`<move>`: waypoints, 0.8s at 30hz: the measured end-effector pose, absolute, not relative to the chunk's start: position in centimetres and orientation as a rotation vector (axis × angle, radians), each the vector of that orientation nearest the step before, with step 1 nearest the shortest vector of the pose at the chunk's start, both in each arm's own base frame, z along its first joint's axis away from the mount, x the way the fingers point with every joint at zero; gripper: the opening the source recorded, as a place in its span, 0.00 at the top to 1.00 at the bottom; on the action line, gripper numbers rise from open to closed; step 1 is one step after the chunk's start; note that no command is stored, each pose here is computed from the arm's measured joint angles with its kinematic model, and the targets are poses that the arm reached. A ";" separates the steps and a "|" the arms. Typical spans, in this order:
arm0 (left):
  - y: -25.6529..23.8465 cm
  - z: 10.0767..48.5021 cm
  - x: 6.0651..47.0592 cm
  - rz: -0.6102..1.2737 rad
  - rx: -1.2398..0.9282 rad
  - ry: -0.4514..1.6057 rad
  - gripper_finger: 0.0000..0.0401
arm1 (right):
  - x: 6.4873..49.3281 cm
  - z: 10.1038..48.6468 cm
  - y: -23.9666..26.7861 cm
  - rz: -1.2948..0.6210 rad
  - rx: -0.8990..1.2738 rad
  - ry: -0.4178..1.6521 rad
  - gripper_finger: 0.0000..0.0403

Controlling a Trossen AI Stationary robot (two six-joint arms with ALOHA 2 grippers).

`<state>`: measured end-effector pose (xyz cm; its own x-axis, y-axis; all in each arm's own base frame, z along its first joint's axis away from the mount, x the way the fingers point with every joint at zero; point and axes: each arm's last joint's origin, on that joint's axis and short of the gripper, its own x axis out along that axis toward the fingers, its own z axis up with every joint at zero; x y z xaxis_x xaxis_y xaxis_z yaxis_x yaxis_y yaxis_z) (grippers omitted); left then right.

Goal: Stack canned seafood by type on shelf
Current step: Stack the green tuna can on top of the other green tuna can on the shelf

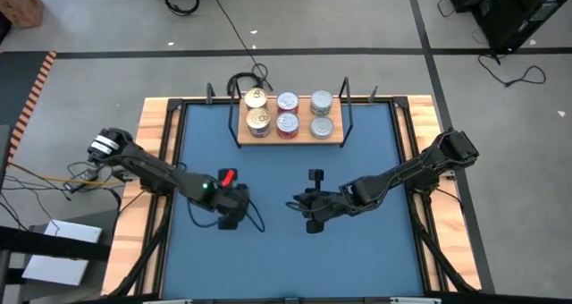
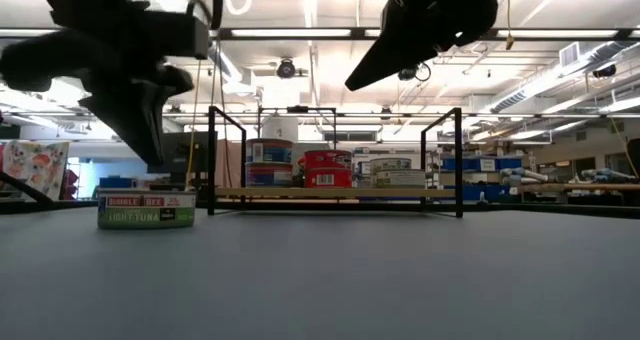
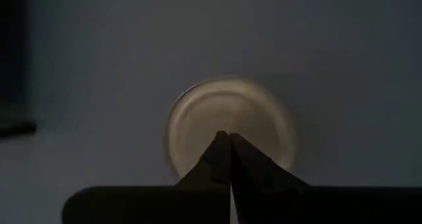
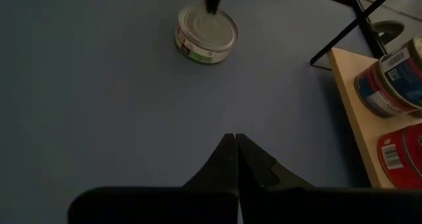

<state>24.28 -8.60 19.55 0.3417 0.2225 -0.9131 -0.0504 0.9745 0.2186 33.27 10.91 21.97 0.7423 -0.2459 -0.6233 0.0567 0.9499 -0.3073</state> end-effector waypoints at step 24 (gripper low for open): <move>-5.5 15.2 17.8 0.289 -0.170 1.108 1.00 | 33.0 21.8 11.2 -0.160 -0.272 0.739 1.00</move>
